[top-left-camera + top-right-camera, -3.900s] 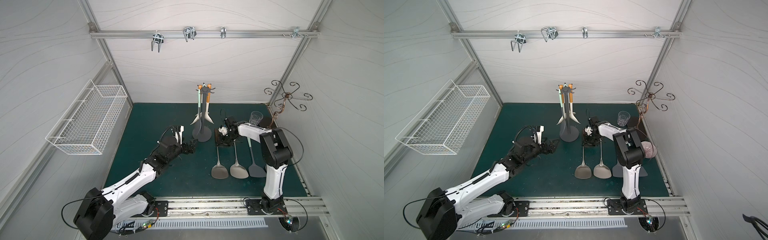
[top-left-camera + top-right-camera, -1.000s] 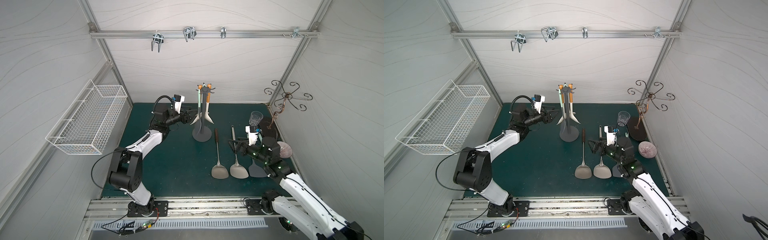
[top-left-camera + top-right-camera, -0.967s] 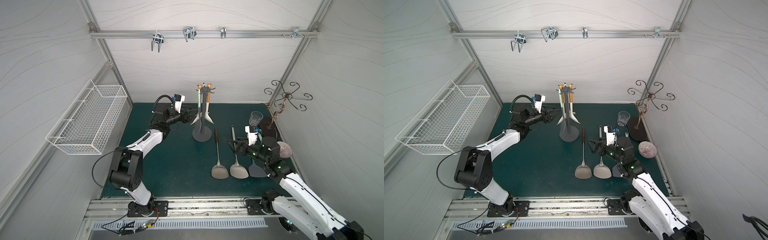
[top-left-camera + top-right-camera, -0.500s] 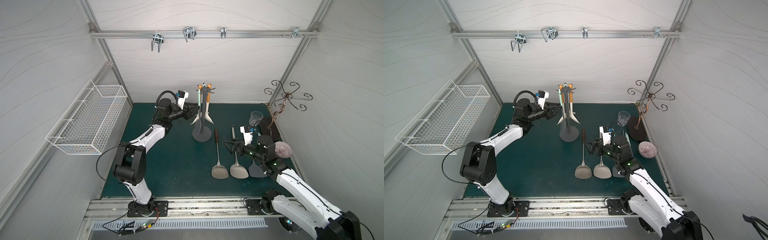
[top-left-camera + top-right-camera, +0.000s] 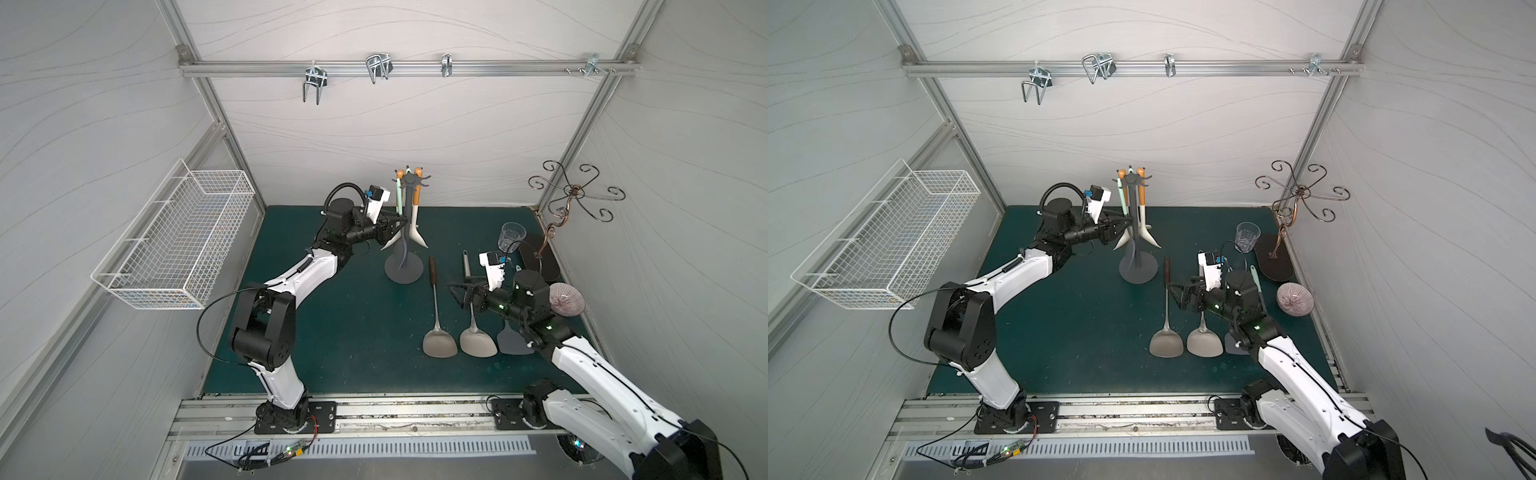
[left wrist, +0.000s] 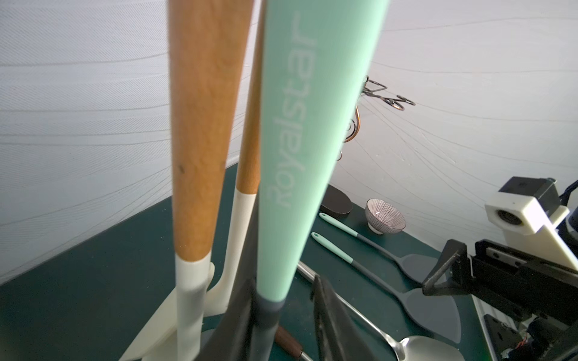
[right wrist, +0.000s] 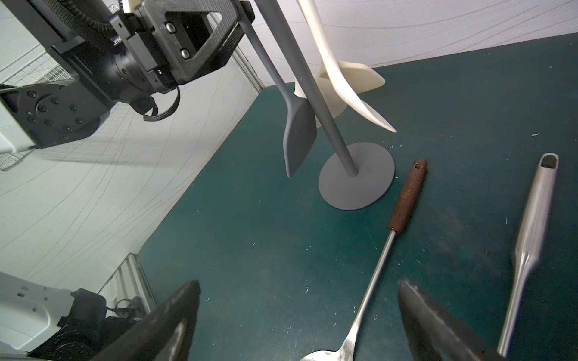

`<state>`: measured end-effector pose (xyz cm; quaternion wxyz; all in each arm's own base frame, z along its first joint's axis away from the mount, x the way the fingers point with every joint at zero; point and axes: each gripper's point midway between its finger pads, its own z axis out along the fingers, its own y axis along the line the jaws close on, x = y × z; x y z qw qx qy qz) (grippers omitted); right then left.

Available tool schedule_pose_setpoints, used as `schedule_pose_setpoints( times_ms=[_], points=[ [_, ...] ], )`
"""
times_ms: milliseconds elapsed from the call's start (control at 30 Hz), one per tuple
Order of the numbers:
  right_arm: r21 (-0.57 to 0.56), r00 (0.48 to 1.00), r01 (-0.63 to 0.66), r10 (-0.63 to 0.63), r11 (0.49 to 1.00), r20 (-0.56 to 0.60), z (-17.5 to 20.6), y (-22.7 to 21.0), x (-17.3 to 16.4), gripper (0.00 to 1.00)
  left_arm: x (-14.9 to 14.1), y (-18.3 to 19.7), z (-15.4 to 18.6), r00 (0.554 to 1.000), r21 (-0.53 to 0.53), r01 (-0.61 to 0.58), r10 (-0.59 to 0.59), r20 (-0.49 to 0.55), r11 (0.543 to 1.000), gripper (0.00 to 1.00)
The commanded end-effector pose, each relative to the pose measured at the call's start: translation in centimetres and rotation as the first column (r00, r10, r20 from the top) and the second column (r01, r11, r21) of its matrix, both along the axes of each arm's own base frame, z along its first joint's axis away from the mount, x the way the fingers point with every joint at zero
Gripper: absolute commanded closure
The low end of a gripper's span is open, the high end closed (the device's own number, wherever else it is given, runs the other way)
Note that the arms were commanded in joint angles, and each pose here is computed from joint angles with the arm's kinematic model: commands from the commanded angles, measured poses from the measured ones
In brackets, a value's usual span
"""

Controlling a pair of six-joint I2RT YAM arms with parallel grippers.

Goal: Take the spatula off the kitchen utensil rack
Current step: Take off the spatula from the rack.

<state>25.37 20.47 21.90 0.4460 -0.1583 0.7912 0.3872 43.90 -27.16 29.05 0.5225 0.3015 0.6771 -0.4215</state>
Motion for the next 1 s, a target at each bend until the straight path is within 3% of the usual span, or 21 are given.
schedule_pose_setpoints(
  times_ms=[0,500,733,967],
  points=[
    [0.01,0.999,-0.016,0.015,1.0,0.034,1.1,0.4,0.1,0.01,0.5,-0.4,2.1,0.997,-0.006,0.004,-0.003,0.083,1.0,0.69],
    [0.008,0.999,-0.025,0.025,1.0,0.027,0.9,0.5,0.1,0.01,1.7,-0.6,1.5,0.996,0.005,-0.02,0.02,0.083,1.0,0.68],
    [0.006,0.999,-0.026,0.026,1.0,0.024,0.8,0.6,0.1,0.01,1.2,-0.3,1.0,0.998,0.02,-0.031,0.03,0.058,0.999,0.82],
    [0.006,0.999,-0.033,0.033,0.999,0.019,0.6,0.7,0.1,0.01,0.3,0.5,1.3,0.995,0.038,-0.068,0.065,0.075,0.997,0.89]
  ],
)
